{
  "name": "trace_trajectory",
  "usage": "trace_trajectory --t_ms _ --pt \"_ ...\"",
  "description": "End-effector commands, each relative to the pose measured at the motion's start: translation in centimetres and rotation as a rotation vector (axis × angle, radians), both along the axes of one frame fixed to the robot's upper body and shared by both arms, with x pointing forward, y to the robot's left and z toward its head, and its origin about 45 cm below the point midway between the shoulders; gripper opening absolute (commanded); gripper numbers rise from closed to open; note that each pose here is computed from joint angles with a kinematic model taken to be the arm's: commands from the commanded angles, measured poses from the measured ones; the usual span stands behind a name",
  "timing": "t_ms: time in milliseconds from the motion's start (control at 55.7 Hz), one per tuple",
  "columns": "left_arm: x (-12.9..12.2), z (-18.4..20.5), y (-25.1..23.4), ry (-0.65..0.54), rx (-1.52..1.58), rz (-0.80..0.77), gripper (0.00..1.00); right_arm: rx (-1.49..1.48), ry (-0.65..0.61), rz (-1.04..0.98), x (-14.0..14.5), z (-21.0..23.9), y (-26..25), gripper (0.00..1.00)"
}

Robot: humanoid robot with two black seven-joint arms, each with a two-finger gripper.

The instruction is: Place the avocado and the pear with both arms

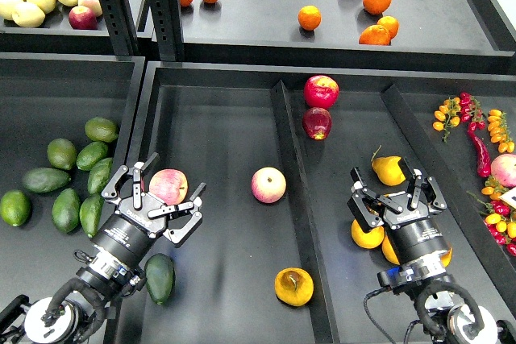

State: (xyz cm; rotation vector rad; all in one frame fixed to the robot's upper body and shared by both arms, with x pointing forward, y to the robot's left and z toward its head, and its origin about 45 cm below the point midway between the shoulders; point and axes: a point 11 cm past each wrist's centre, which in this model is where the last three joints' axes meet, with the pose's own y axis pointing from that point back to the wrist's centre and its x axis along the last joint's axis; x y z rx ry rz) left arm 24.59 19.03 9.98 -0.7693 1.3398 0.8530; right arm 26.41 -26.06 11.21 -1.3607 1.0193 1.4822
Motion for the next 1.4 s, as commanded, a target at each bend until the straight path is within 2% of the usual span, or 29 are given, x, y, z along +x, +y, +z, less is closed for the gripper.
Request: trace_trajectory --t_ms 0,521,880,1024,1114,1132,1384 --pt "-0.3 -0.4 0.2 0.012 0.003 0.006 1.0 0.0 0.001 0.002 0.0 0.0 0.1 1.0" --pt "-1.1 -0.7 0.7 0.02 0.022 0.011 0.99 0.002 0.007 0.017 -0.1 -0.2 0.6 1.0" --pt "-1.3 -0.5 -1.2 -0.059 0.228 -0.175 1.0 0.001 0.005 0.018 -0.1 -0.2 0.6 1.0" --pt "-0.5 0.9 -2.6 -0.126 0.286 -0.282 0.99 0.001 0.014 0.035 -0.3 -0.5 1.1 1.0" --pt "0.5 1.3 -0.7 -0.162 0.424 -0.389 0.99 -0.003 0.019 0.046 -0.4 -0.6 1.4 1.0" --pt "1.5 1.9 0.2 -0.192 0.5 -0.444 0.99 -0.004 0.02 0.051 -0.4 -0.7 1.6 1.0" --pt "4.8 4.8 2.2 -0.307 0.772 -0.644 0.99 -0.005 0.047 0.065 0.2 -0.6 2.1 1.0"
